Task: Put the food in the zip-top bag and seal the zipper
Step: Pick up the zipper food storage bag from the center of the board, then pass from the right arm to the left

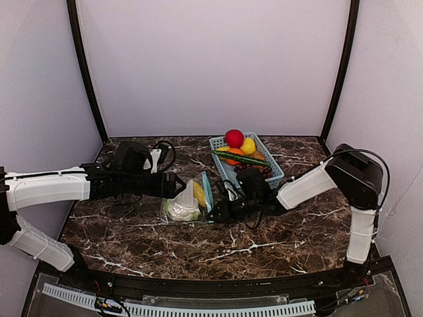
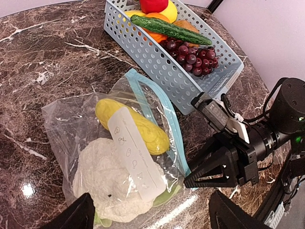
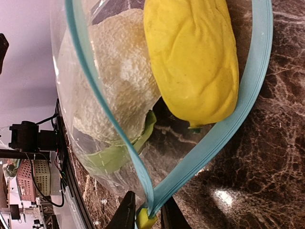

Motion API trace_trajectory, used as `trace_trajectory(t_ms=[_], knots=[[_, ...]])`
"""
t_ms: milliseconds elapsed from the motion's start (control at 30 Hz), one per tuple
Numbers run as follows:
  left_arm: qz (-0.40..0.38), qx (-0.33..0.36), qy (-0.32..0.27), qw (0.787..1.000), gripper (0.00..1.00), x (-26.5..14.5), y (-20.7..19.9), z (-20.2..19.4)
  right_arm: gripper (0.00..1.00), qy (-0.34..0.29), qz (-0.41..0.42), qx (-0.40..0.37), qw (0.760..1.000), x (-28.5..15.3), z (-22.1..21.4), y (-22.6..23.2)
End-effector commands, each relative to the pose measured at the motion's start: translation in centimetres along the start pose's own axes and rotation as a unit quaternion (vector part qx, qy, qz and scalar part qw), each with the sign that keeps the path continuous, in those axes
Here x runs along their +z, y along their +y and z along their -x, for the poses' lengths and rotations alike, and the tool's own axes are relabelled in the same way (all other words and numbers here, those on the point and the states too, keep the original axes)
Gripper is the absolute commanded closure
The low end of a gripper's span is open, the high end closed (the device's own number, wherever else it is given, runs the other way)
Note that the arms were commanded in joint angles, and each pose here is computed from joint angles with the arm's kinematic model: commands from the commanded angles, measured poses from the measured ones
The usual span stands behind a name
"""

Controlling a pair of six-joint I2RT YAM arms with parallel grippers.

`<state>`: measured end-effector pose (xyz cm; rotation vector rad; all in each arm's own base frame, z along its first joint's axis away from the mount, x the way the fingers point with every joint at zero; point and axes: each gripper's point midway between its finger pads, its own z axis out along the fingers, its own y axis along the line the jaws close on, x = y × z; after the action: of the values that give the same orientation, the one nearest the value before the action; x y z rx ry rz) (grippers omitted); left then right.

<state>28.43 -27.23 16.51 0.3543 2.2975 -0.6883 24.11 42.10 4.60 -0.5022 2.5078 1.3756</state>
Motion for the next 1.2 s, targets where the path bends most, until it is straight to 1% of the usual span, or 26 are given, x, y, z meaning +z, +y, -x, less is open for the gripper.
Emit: trace_trajectory(t_ms=[0, 100, 200, 267, 300, 400, 533, 733, 900, 1033, 1067, 1167], knots=[[-0.004, 0.001, 0.004, 1.0, 0.16, -1.1, 0.0, 0.1, 0.88, -0.023, 0.001, -0.034, 0.999, -0.4, 1.6, 1.5], [-0.007, 0.01, -0.001, 1.0, 0.16, -1.9, -0.3, 0.8, 0.99, -0.028, -0.03, -0.07, 0.997, -1.8, 2.7, 2.5], [-0.011, 0.021, -0.007, 1.0, 0.14, -3.2, -0.7, 2.2, 1.0, -0.034, -0.064, -0.13, 0.989, -4.0, 4.2, 4.1], [-0.019, 0.031, -0.014, 0.999, 0.13, -4.1, -1.1, 3.3, 1.0, -0.017, -0.085, -0.178, 0.98, -5.7, 4.5, 5.2], [-0.027, 0.039, -0.015, 0.999, 0.13, -4.4, -1.4, 3.7, 1.0, -0.008, -0.097, -0.218, 0.971, -6.5, 4.8, 5.9], [-0.045, 0.05, -0.029, 0.997, 0.11, -5.8, -2.2, 5.8, 1.0, 0.034, -0.131, -0.287, 0.948, -9.0, 4.8, 7.1], [-0.072, 0.059, -0.033, 0.995, 0.08, -6.3, -2.8, 7.6, 1.0, 0.065, -0.163, -0.344, 0.922, -11.4, 4.3, 8.0], [-0.12, 0.047, 0.0, 0.992, 0.08, -3.9, -4.0, 8.2, 1.0, 0.093, -0.16, -0.366, 0.912, -11.4, 1.7, 7.7], [-0.152, 0.029, 0.043, 0.987, 0.08, -0.4, -4.6, 7.4, 1.0, 0.111, -0.135, -0.38, 0.908, -10.9, -0.9, 9.0], [-0.168, 0.016, 0.082, 0.982, 0.09, 2.1, -4.7, 6.4, 1.0, 0.117, -0.122, -0.376, 0.911, -10.8, -2.0, 9.4], [-0.183, 0.011, 0.089, 0.979, 0.09, 2.3, -5.1, 6.2, 1.0, 0.119, -0.12, -0.375, 0.912, -10.7, -2.2, 9.4], [-0.192, 0.001, 0.103, 0.976, 0.12, 3.7, -5.1, 5.6, 1.0, 0.122, -0.119, -0.373, 0.912, -10.4, -2.6, 9.3]])
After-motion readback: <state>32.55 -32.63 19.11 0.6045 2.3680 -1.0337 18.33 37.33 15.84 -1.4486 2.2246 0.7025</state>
